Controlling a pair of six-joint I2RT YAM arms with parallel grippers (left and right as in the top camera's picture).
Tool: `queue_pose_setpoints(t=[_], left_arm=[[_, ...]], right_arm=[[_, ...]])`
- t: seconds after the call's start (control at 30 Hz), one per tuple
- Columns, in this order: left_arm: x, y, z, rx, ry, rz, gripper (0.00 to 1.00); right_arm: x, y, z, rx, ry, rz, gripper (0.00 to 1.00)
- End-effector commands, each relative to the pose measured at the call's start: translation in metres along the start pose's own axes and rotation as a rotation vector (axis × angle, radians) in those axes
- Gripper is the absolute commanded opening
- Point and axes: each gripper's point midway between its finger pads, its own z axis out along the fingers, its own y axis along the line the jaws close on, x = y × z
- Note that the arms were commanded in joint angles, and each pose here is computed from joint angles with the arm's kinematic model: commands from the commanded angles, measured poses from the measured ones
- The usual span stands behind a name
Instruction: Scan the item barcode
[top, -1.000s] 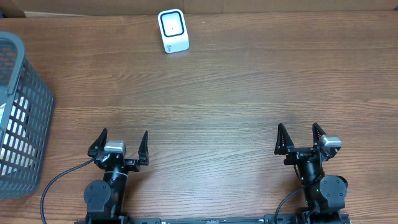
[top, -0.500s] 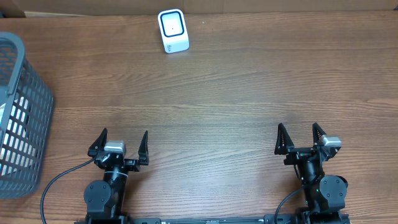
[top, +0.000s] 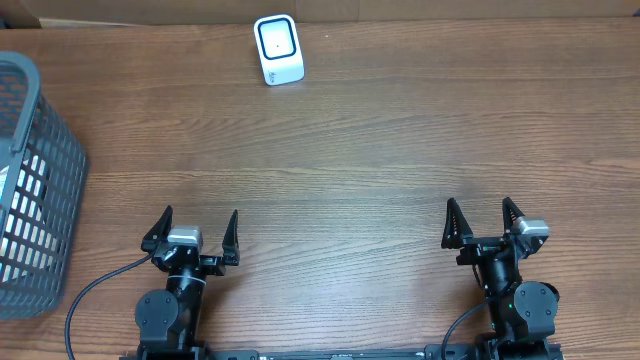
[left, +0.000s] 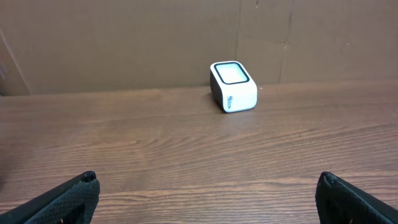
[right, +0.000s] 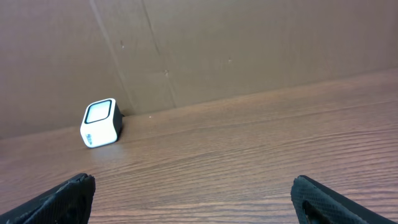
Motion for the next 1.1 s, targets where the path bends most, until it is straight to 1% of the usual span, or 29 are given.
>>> queue_pose_setpoints(t=[0.0,0.6,0.93,1.07], left_arm=[[-0.0002,0.0010,-0.0003,-0.003,-0.005,-0.010,1.00],[-0.0004,0.0005,-0.0003,0.000,-0.006,-0.010,1.00],[-0.0003,0.0050,-0.0004,-0.026,-0.006,-0.011,1.00],[-0.0001,0.0064,-0.0005,-0.034,-0.006,-0.056,1.00]], right_arm=[[0.0007,-0.0013,0.0000,0.004,-0.009,0.002,1.00],[0.0006,-0.0013,0.0000,0.004,-0.009,0.002,1.00],[0.0007,-0.0013,0.0000,0.004,-0.009,0.002,1.00],[0.0007,-0.0013,0.0000,0.004,-0.009,0.002,1.00]])
